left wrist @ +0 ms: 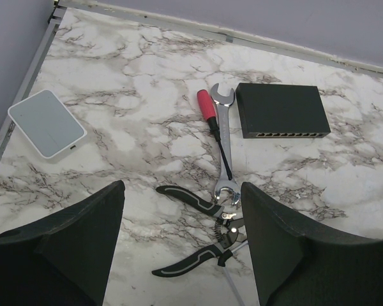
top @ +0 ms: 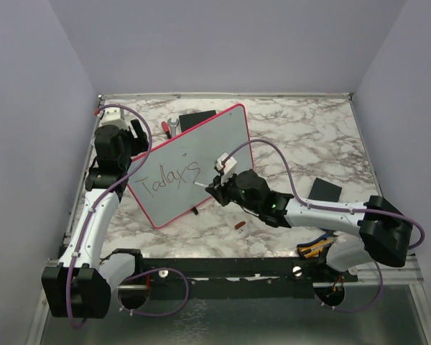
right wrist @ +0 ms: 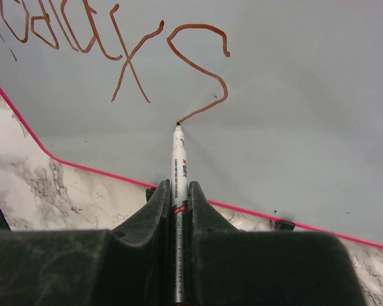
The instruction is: Write a sentence on the whiteboard
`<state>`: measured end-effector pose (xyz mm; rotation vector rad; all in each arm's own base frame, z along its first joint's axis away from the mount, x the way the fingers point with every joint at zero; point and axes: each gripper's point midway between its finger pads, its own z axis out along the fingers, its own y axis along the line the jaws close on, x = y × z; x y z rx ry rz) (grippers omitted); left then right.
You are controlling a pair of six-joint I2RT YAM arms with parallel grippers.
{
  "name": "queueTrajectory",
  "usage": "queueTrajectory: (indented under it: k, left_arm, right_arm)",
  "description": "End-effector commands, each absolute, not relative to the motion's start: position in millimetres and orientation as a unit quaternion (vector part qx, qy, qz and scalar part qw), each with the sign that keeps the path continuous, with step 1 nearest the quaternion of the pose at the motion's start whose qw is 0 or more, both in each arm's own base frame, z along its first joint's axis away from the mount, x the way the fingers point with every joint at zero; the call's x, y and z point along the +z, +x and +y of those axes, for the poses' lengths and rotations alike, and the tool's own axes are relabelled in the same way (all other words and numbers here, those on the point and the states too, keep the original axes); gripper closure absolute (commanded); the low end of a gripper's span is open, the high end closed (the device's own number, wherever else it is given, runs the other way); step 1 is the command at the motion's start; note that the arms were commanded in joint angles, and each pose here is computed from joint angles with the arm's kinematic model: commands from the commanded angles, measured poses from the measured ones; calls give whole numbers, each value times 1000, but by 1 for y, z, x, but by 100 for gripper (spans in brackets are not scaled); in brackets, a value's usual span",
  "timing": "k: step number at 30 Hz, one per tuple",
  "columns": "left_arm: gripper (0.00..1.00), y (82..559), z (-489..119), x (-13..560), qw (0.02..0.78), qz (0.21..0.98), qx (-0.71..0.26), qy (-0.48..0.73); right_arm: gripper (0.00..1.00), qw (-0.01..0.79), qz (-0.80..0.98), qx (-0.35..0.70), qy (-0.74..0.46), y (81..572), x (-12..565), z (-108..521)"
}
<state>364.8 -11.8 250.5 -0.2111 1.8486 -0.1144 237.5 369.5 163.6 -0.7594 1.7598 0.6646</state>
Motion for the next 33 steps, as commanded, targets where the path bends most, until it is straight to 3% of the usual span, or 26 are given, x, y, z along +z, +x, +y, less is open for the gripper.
queueTrajectory:
  k: [1, 33]
  left_arm:
    - [26, 358, -18, 235, 578, 810, -59, -82]
    - [26, 358, -17, 235, 579, 809, -58, -83]
  right_arm:
    - [100, 547, 722, 287, -311, 236, 181, 367]
    - [100, 587, 726, 252, -255, 256, 206, 317]
